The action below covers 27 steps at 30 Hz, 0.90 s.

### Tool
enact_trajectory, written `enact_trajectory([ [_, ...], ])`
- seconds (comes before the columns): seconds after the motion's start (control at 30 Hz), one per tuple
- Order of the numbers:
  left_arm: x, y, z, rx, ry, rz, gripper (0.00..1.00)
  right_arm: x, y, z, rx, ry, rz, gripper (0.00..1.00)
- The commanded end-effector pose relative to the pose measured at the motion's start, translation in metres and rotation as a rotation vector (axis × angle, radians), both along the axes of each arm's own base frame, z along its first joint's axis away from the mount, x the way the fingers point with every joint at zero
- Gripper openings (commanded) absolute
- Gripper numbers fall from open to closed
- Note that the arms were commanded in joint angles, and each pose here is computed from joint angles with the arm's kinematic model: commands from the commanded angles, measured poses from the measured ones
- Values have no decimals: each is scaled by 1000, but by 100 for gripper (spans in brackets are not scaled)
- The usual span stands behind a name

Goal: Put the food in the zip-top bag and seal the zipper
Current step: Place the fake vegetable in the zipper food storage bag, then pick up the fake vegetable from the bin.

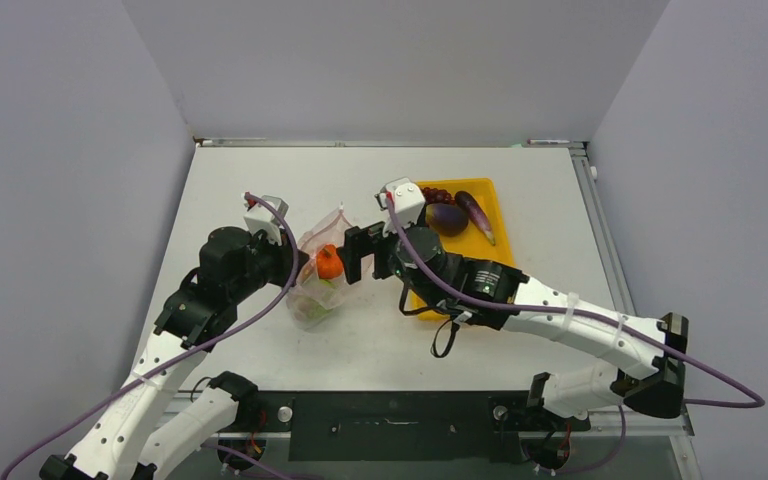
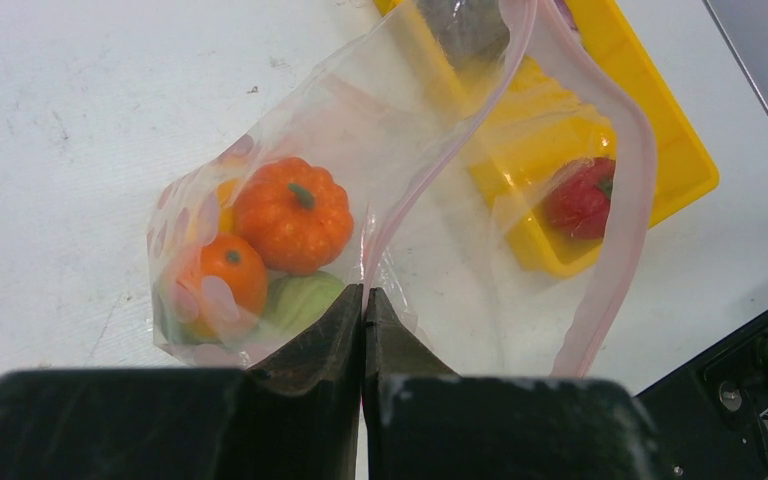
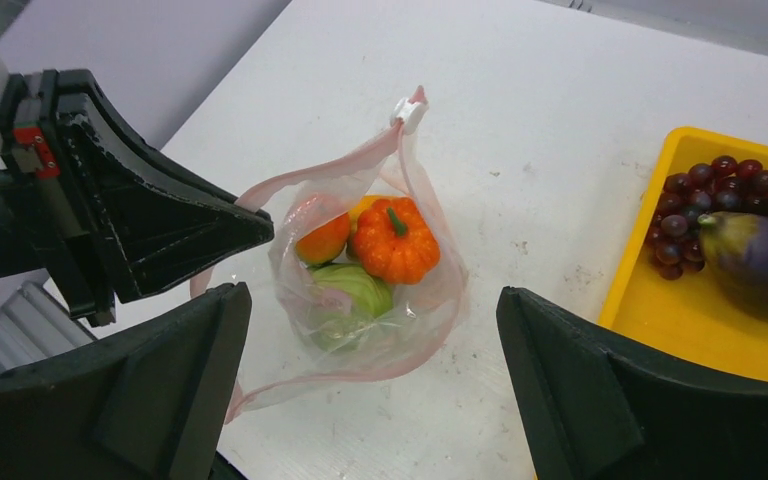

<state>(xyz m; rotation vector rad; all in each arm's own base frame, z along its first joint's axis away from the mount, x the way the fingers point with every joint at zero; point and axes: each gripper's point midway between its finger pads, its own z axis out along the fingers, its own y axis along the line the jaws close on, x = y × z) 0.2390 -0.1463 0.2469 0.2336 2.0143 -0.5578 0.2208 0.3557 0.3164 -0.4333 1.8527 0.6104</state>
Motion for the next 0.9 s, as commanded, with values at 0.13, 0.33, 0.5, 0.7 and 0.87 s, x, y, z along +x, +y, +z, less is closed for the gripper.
enact_trajectory([
  [0.13,1,1,6,0,-27,6,0,2,-53,32,80,-67,-147,98],
  [0.33,1,0,6,2,-26,3,0,12,-83,21,3,-84,-269,98],
  [0.5,0,-1,6,5,-26,0,0,20,-105,3,-77,-72,-344,98],
  [0.7,-1,-2,6,4,-26,-4,0,30,-132,-37,-167,4,-405,98],
  [0.87,-1,-2,6,3,-25,-6,0,33,-149,-71,-210,80,-427,100],
])
